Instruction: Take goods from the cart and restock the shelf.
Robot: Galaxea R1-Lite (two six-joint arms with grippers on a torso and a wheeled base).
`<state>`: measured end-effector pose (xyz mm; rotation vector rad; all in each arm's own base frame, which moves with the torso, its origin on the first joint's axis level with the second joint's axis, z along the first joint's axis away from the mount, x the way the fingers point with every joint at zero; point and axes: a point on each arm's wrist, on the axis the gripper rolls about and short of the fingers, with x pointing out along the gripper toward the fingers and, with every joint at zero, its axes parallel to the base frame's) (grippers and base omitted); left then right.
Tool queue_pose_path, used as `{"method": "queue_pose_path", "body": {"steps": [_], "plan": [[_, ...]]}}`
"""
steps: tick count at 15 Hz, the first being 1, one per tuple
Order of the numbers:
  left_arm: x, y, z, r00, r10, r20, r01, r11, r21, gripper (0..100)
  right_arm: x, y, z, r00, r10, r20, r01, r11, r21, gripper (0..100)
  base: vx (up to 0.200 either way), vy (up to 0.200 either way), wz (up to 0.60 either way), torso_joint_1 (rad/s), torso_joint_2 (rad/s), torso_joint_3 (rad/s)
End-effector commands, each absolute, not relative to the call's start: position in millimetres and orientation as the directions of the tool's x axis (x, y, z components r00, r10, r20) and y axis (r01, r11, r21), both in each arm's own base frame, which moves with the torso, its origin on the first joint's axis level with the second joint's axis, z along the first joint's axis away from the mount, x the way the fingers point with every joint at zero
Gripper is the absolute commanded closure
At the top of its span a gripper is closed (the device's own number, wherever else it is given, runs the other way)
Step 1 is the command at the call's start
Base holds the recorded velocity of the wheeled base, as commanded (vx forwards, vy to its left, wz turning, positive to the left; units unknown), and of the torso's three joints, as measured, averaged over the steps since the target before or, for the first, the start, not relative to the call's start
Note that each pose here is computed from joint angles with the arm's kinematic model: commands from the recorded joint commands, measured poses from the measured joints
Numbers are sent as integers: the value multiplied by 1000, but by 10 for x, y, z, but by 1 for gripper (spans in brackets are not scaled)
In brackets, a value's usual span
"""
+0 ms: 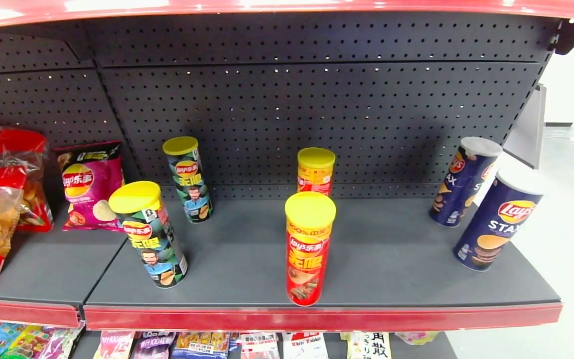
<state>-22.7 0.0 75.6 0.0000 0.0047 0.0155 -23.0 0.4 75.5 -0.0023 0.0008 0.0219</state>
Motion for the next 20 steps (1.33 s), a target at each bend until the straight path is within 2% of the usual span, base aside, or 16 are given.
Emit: {"method": "queue_pose_path", "body": {"steps": [1, 12, 15, 20], "plan": [[-227, 0, 757, 1000, 17, -5, -17, 1000, 0, 0, -229, 4, 754, 1000, 23, -3, -23, 1000, -3, 0, 0, 0, 0, 0, 0, 0], [-227, 0, 757, 1000, 17, -5, -17, 1000, 0, 0, -230, 5, 759, 1000, 31, -2, -31, 1000, 2, 0, 0, 0, 0, 0, 0, 0], [-227, 0, 757, 1000, 17, -5, -17, 1000, 0, 0, -197, 2, 768, 998, 46, -46, -46, 999, 1, 0, 0, 0, 0, 0, 0, 0], [-227, 0, 757, 1000, 17, -5, -17, 1000, 0, 0, -228, 4, 756, 1000, 29, -3, -29, 1000, 5, 0, 0, 0, 0, 0, 0, 0]]}}
